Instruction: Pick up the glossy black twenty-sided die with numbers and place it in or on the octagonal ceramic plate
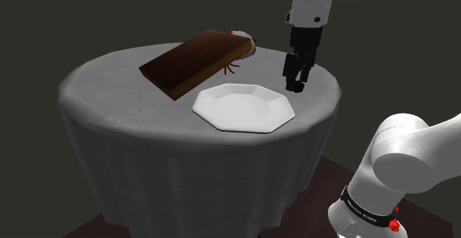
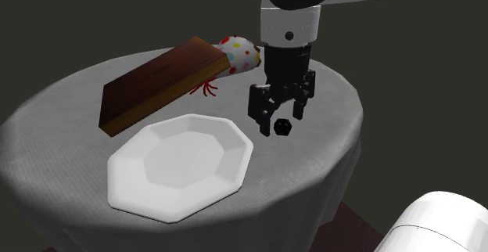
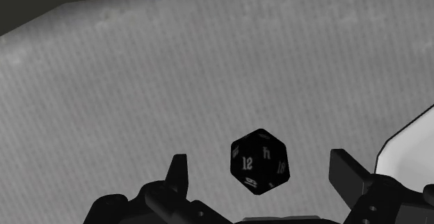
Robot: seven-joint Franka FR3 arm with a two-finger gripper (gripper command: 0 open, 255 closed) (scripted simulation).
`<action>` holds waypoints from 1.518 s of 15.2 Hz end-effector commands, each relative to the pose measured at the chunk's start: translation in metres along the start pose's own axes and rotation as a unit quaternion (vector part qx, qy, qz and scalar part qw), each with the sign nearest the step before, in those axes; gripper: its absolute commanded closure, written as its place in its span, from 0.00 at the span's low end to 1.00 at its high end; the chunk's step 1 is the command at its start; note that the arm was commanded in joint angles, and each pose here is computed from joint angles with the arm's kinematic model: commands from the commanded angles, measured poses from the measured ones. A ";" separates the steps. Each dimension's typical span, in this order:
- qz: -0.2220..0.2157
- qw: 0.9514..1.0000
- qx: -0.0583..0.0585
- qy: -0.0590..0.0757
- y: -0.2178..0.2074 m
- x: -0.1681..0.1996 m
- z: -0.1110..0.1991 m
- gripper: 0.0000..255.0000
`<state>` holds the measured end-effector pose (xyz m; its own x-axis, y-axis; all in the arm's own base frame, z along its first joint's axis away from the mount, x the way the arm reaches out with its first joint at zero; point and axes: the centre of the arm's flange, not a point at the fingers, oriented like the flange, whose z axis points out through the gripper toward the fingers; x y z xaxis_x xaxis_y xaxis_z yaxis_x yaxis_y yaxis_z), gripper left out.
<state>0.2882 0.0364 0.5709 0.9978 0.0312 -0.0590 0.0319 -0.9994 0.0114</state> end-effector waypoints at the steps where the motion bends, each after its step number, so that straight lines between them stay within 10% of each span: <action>1: 0.000 1.000 0.000 0.000 0.000 0.000 0.001 0.00; 5: 0.000 1.000 0.000 0.000 0.000 0.000 0.001 0.00; 6: 0.000 1.000 0.000 0.000 0.000 0.000 0.001 1.00; 23: 0.000 1.000 0.000 0.000 0.000 -0.002 -0.041 1.00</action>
<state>0.2882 0.0356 0.6062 0.9978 0.0313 -0.0583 0.0320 -0.9994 0.0113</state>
